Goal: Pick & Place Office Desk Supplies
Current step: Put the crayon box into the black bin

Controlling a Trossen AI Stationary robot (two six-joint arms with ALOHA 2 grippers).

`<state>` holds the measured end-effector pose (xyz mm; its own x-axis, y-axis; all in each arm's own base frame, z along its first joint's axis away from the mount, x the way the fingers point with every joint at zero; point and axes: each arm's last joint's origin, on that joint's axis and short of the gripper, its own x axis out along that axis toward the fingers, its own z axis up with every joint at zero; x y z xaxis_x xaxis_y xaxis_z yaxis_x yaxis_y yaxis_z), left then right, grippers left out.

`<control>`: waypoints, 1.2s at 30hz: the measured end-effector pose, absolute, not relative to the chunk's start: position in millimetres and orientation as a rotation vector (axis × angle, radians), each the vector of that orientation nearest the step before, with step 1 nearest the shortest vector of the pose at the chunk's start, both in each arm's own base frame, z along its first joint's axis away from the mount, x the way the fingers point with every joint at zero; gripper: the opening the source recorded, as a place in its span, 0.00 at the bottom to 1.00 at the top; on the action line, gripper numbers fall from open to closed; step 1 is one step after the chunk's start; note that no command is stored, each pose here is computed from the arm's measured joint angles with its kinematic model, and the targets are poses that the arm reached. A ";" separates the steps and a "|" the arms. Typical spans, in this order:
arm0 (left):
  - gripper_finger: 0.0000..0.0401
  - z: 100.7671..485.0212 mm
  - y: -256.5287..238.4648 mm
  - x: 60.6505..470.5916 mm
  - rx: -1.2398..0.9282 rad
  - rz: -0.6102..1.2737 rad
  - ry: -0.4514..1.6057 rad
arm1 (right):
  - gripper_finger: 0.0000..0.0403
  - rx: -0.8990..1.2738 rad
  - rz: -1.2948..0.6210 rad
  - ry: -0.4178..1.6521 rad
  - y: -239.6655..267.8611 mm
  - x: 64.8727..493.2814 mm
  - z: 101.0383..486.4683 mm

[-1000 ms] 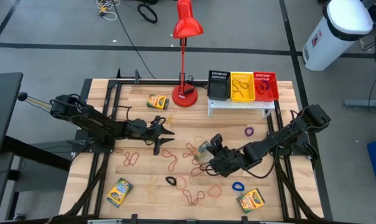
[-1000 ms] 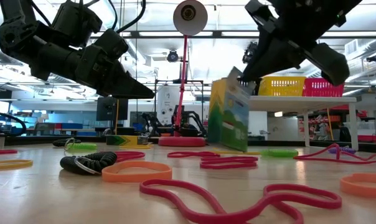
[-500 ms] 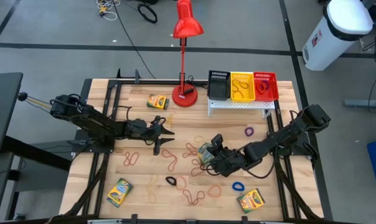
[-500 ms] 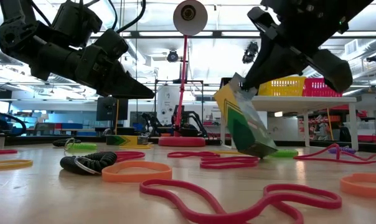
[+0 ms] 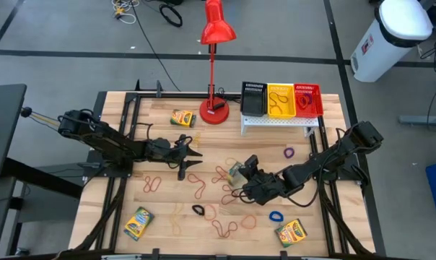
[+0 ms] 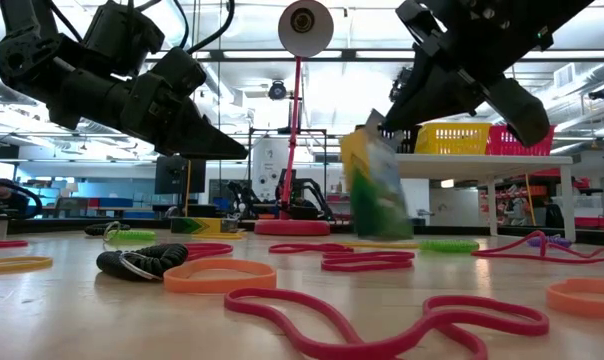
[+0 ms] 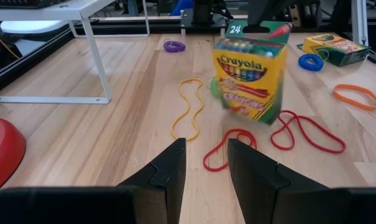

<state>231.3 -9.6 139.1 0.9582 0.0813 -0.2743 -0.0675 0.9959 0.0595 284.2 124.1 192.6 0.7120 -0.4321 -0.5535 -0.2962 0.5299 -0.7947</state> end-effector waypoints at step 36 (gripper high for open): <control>0.31 138.6 -9.6 231.1 0.050 0.076 0.286 | 0.01 -1.056 -0.180 0.851 125.2 289.7 173.9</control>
